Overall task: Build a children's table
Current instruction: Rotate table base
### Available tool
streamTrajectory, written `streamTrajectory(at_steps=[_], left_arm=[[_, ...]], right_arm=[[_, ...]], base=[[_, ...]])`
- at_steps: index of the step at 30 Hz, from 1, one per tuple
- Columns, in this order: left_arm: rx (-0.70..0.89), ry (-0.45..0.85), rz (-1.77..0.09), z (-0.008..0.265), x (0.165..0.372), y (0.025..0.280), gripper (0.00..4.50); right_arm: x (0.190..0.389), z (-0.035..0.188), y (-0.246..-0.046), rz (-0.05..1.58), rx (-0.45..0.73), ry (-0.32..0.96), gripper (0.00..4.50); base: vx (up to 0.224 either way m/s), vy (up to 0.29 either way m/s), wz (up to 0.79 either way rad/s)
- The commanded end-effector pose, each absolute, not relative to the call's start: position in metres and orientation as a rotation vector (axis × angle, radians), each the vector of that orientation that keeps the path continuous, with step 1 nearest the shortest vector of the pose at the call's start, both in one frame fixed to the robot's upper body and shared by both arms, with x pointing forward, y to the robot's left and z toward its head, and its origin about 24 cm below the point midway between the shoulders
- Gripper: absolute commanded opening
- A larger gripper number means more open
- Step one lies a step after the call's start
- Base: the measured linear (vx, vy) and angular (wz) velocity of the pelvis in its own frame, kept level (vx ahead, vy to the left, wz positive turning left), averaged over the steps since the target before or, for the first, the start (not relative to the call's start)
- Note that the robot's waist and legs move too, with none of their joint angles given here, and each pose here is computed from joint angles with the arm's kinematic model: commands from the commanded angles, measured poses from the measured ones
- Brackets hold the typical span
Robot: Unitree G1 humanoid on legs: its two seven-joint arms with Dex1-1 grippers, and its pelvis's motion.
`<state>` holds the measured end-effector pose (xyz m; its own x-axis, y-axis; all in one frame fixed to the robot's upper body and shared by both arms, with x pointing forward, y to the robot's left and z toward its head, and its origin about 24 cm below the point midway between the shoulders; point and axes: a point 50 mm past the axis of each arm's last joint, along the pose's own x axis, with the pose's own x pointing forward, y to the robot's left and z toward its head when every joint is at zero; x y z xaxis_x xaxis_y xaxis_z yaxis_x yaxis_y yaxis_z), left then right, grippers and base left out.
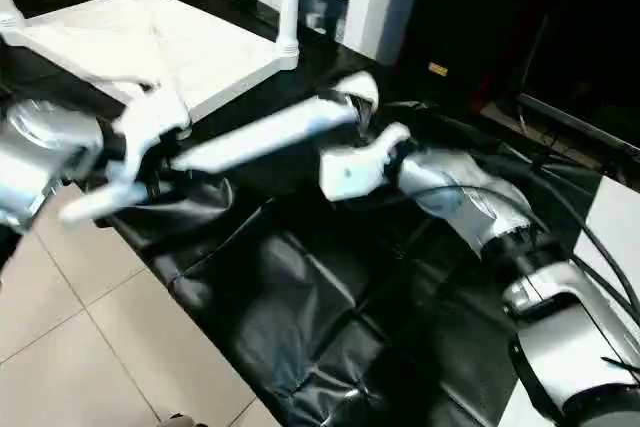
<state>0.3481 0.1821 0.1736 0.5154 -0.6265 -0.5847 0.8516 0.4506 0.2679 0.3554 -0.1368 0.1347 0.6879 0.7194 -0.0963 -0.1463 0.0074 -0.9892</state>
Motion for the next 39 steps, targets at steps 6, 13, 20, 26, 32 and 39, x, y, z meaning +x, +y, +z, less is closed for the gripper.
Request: streamTrajectory(at_steps=[6, 13, 20, 26, 32, 39], left_arm=[[0.595, 0.424, -1.033, 0.175, 0.342, 0.170, 1.64], [0.583, 0.417, -1.088, 0.170, 0.340, 0.156, 1.64], [0.575, 0.392, -1.096, 0.176, 0.339, 0.155, 1.64], [0.574, 0.386, -1.098, 0.176, 0.338, 0.154, 1.64], [0.593, 0.373, -1.082, 0.176, 0.339, 0.152, 1.64], [0.626, 0.348, -0.999, 0.177, 0.347, 0.157, 1.64]], right_arm=[[0.362, 0.141, -0.133, 0.669, -1.445, -0.541, 4.50], [0.366, 0.135, -0.125, 0.687, -1.478, -0.518, 4.50], [0.368, 0.119, -0.134, 0.711, -1.422, -0.368, 3.95], [0.369, 0.112, -0.139, 0.717, -1.416, -0.320, 3.36], [0.368, 0.109, -0.140, 0.726, -1.404, -0.299, 2.85], [0.368, 0.108, -0.146, 0.712, -1.376, -0.269, 2.40]], base=[[0.000, 0.000, 0.00], [0.000, 0.000, 0.00], [0.000, 0.000, 0.00], [0.000, 0.000, 0.00], [0.000, 0.000, 0.00], [0.000, 0.000, 0.00]])
